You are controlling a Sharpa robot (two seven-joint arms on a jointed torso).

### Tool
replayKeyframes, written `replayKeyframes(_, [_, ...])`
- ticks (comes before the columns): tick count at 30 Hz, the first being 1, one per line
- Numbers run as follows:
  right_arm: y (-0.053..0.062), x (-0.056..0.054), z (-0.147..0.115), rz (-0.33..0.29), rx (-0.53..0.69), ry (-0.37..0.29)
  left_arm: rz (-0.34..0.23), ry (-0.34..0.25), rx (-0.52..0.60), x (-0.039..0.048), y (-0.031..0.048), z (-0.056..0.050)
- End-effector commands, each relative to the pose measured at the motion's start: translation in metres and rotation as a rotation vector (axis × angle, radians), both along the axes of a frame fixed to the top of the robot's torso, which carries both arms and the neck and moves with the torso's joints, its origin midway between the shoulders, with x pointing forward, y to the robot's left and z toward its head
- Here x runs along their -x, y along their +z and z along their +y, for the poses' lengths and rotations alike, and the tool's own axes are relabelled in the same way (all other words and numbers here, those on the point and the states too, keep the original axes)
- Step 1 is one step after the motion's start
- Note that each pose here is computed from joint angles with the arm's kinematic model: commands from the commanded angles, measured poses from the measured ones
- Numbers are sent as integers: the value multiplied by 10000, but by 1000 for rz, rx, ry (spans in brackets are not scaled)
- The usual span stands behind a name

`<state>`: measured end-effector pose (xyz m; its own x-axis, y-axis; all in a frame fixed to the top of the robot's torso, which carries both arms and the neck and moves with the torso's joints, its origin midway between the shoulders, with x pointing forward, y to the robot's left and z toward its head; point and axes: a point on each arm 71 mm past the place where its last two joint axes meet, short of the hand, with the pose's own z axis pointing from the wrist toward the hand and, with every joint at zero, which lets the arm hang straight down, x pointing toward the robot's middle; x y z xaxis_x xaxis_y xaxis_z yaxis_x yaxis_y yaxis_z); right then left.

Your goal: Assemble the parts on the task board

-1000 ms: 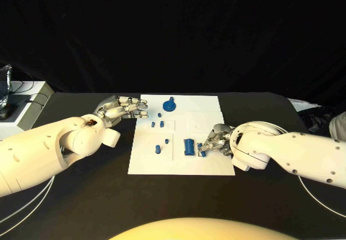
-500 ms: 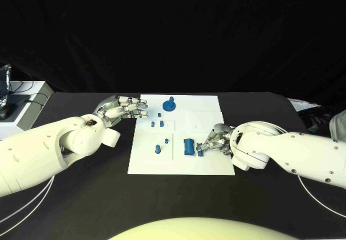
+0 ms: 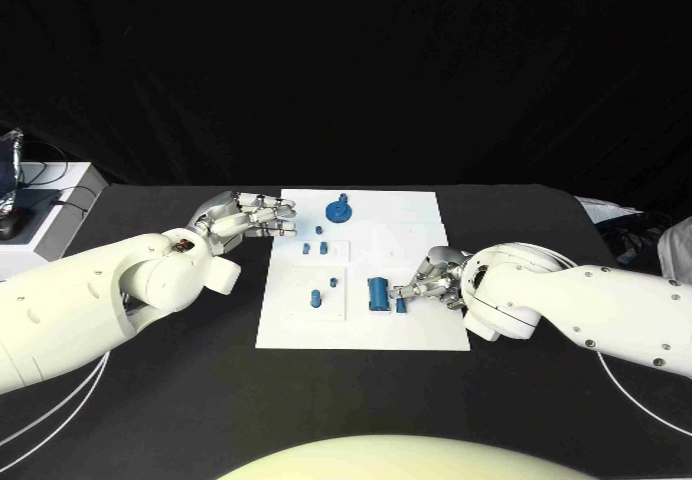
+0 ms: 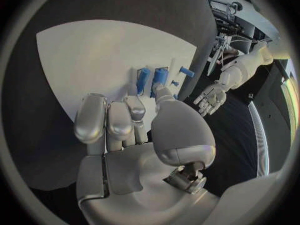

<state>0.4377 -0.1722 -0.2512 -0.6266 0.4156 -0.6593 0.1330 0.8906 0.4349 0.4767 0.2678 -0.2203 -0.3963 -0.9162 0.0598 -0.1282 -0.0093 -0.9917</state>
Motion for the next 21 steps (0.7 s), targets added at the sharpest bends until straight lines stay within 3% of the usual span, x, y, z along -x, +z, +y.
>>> replayKeyframes(1, [26, 3, 11, -36, -22, 11, -1, -17, 11, 4, 5, -25])
replayKeyframes(9, [54, 35, -115, -59, -38, 7, 0, -16, 10, 3, 3, -19])
replayKeyframes(21, [21, 191, -155, -47, -72, 47, -1, -15, 11, 2, -3, -23])
